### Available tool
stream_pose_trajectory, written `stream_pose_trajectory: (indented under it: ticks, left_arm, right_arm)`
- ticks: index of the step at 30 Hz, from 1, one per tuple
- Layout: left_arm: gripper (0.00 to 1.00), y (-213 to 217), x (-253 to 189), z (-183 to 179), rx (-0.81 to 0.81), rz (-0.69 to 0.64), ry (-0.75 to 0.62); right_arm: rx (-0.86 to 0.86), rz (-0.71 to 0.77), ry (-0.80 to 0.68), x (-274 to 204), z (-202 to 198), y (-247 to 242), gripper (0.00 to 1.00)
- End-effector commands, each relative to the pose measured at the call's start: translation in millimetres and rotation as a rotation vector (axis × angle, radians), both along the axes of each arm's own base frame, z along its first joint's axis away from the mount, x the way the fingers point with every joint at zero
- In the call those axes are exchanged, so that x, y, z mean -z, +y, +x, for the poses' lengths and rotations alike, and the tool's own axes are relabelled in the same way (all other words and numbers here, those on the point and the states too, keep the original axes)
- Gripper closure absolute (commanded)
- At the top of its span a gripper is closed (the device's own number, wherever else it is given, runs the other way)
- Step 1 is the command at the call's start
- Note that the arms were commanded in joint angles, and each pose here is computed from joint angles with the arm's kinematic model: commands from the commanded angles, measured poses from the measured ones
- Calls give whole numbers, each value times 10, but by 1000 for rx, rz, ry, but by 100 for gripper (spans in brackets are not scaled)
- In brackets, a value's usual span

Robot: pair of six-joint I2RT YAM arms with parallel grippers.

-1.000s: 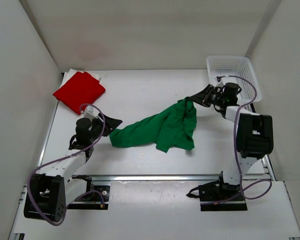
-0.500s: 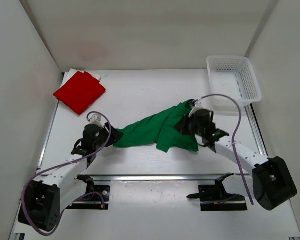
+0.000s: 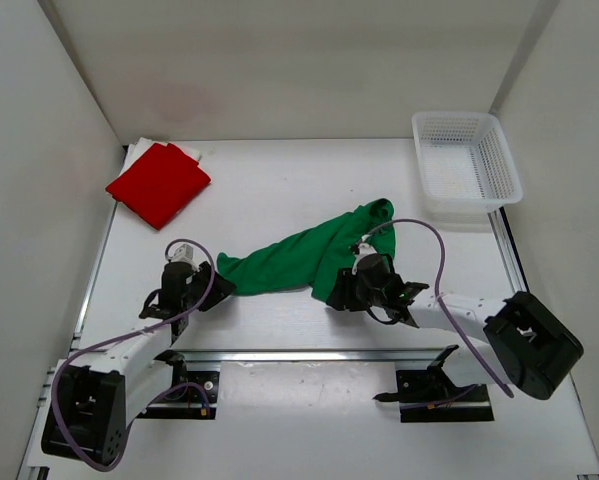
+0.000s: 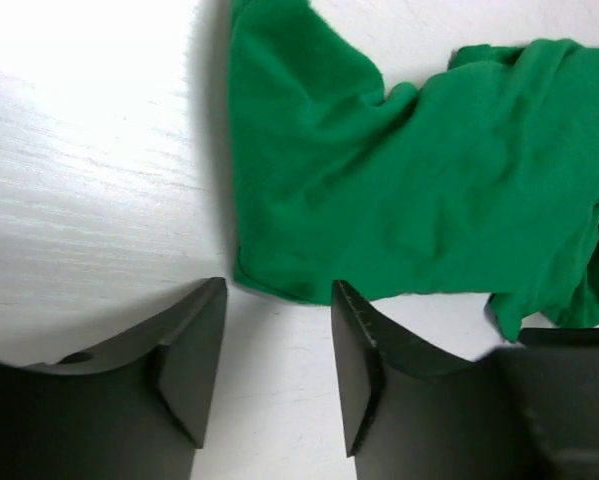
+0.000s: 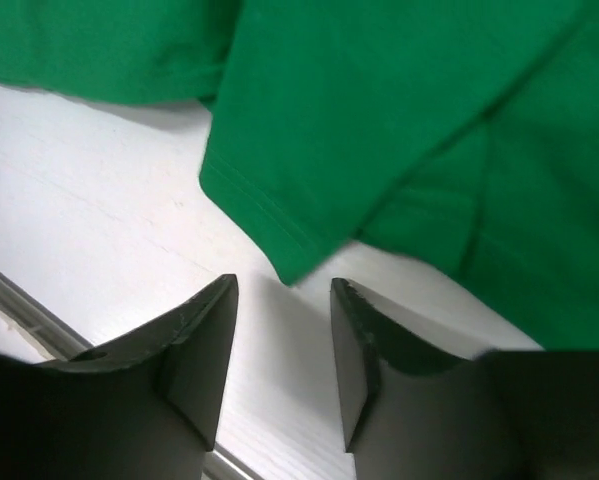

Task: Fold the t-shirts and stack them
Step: Flatten out the tshirt

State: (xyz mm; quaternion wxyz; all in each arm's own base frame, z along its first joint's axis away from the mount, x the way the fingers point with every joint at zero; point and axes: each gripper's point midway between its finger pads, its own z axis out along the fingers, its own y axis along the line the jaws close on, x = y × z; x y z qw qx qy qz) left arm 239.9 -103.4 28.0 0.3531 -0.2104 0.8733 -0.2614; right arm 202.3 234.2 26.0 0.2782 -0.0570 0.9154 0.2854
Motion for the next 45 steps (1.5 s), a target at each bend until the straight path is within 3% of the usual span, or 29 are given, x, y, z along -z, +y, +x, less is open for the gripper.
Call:
stream_pose_trajectory:
  ticks: [1, 3, 5, 8, 10, 12, 17, 21, 25, 27, 31, 36, 40, 42, 45]
  left_arm:
    - [45, -11, 19, 13, 0, 3, -6]
    - [51, -44, 28, 29, 10, 6, -8]
    - [60, -93, 65, 29, 22, 13, -1]
    - [77, -176, -17, 139, 28, -15, -18]
    - [93, -184, -154, 276, 13, -35, -49]
    - [100, -193, -387, 443, 9, -44, -94]
    - [100, -305, -1392, 829, 43, -13, -263]
    - [100, -332, -1773, 770, 79, 62, -311]
    - [93, -154, -1497, 491, 122, 226, -207]
    - [80, 11, -1061, 243, 161, 310, -67]
    - [65, -43, -771, 62, 235, 371, 21]
    - [45, 120, -758, 174, 111, 216, 0]
    - [52, 349, -584, 168, -37, 128, -13]
    - [59, 337, -528, 194, -94, -6, -1]
    - [51, 420, -363, 283, -227, -174, -7]
  right_arm:
    - [32, -76, 28, 157, 21, -40, 63]
    - [28, -139, 46, 249, 15, -51, 67]
    - [37, -191, 12, 235, 90, -62, 83]
    - [51, -189, 11, 211, 129, -84, 100]
    - [66, -162, -45, 41, 218, -90, 100]
    - [84, -119, -82, -129, 281, -129, 100]
    - [169, 4, -210, -738, 521, -494, 100]
    - [216, 36, -253, -959, 508, -783, 100]
    - [228, 49, -230, -858, 335, -847, 100]
    - [210, 50, -218, -809, 209, -786, 100]
    - [258, 41, -188, -647, 132, -884, 100]
    - [277, 89, -177, -619, 114, -998, 100]
    - [264, 66, -157, -502, 61, -1000, 100]
    - [247, 74, -144, -479, 45, -945, 100]
    - [206, 79, -150, -465, 47, -856, 100]
